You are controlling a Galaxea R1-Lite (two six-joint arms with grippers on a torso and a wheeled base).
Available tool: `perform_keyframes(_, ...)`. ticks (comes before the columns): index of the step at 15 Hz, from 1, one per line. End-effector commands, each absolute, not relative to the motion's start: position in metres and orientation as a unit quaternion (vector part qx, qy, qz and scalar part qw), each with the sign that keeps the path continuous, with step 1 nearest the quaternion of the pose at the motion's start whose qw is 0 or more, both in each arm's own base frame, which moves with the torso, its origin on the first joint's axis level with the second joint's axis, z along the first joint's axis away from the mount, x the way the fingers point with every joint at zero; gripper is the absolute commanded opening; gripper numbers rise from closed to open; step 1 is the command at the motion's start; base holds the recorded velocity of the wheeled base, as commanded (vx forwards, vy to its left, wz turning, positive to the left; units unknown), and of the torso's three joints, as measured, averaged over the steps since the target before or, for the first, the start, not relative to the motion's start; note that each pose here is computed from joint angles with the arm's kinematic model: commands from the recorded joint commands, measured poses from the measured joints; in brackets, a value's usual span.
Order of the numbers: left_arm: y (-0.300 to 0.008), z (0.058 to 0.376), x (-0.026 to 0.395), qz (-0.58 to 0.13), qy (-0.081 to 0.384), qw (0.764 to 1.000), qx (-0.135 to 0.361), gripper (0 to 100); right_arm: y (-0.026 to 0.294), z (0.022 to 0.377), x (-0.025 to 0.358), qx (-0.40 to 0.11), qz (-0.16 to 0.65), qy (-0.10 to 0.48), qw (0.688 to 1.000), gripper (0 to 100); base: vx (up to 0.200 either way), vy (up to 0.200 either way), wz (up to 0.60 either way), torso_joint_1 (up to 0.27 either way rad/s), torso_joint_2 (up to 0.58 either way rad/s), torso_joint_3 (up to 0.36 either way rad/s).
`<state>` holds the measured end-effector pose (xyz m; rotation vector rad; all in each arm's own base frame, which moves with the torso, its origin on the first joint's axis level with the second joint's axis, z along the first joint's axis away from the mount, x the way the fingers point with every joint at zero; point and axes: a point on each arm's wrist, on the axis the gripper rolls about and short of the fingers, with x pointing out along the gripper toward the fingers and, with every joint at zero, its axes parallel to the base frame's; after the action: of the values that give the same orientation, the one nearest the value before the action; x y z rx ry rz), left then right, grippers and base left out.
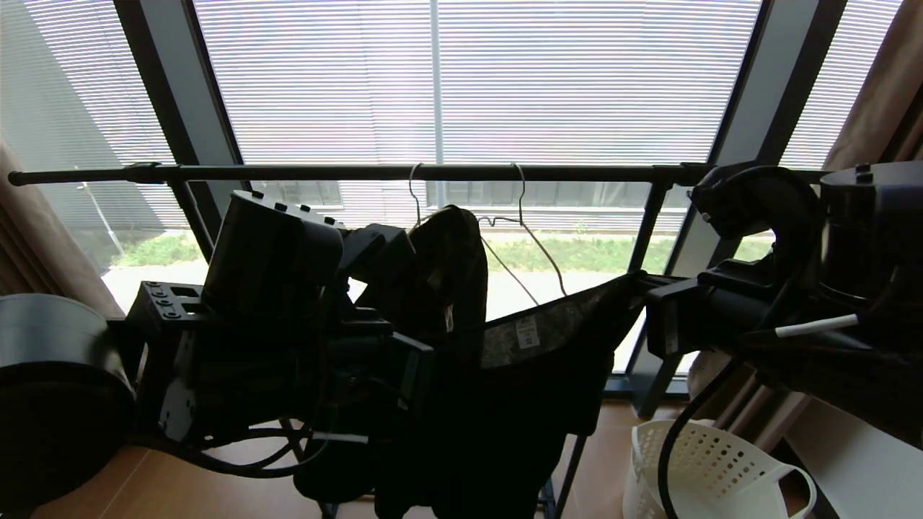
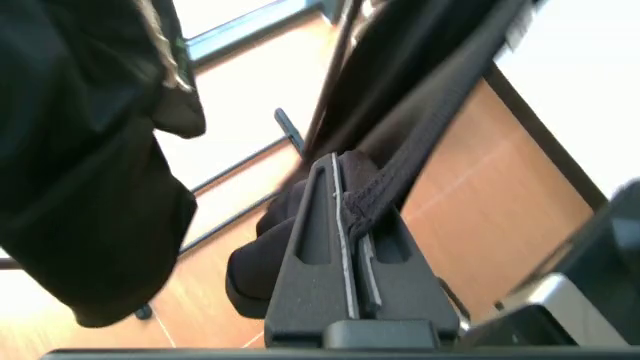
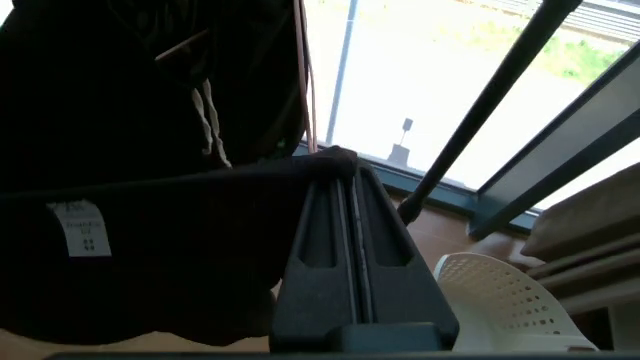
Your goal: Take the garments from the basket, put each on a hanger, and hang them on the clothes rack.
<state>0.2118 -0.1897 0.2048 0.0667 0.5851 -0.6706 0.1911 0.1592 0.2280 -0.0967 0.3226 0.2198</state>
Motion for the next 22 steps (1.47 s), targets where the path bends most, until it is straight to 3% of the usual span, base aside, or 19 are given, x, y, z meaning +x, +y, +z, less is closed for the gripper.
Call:
perform_keyframes(1, -0.202, 0.213, 0.238, -0.314, 0.265, 0.911, 0.021, 0, 0.144, 0.231, 0.160, -0.044, 0.132, 0.145, 0.980, 0, 0.000, 0.000, 0.00, 0.000, 0.00, 0.000)
perform_keyframes(5, -0.229, 0.230, 0.268, -0.319, 0.230, 0.919, 0.009, 0, 0.146, 0.206, 0.133, -0.078, 0.179, 0.172, 0.966, 0, 0.000, 0.000, 0.00, 0.000, 0.00, 0.000)
perform_keyframes(18, -0.238, 0.255, 0.238, -0.353, 0.194, 0.915, 0.010, 0, 0.153, 0.159, 0.131, -0.128, 0.184, 0.244, 0.943, 0, 0.000, 0.000, 0.00, 0.000, 0.00, 0.000)
perform_keyframes(19, -0.238, 0.255, 0.238, -0.353, 0.193, 0.915, 0.011, 0, 0.152, 0.155, 0.131, -0.132, 0.183, 0.249, 0.942, 100, 0.000, 0.000, 0.00, 0.000, 0.00, 0.000)
perform_keyframes(22, -0.239, 0.255, 0.239, -0.353, 0.193, 0.915, 0.011, 0, 0.150, 0.145, 0.128, -0.144, 0.189, 0.268, 0.934, 100, 0.000, 0.000, 0.00, 0.000, 0.00, 0.000)
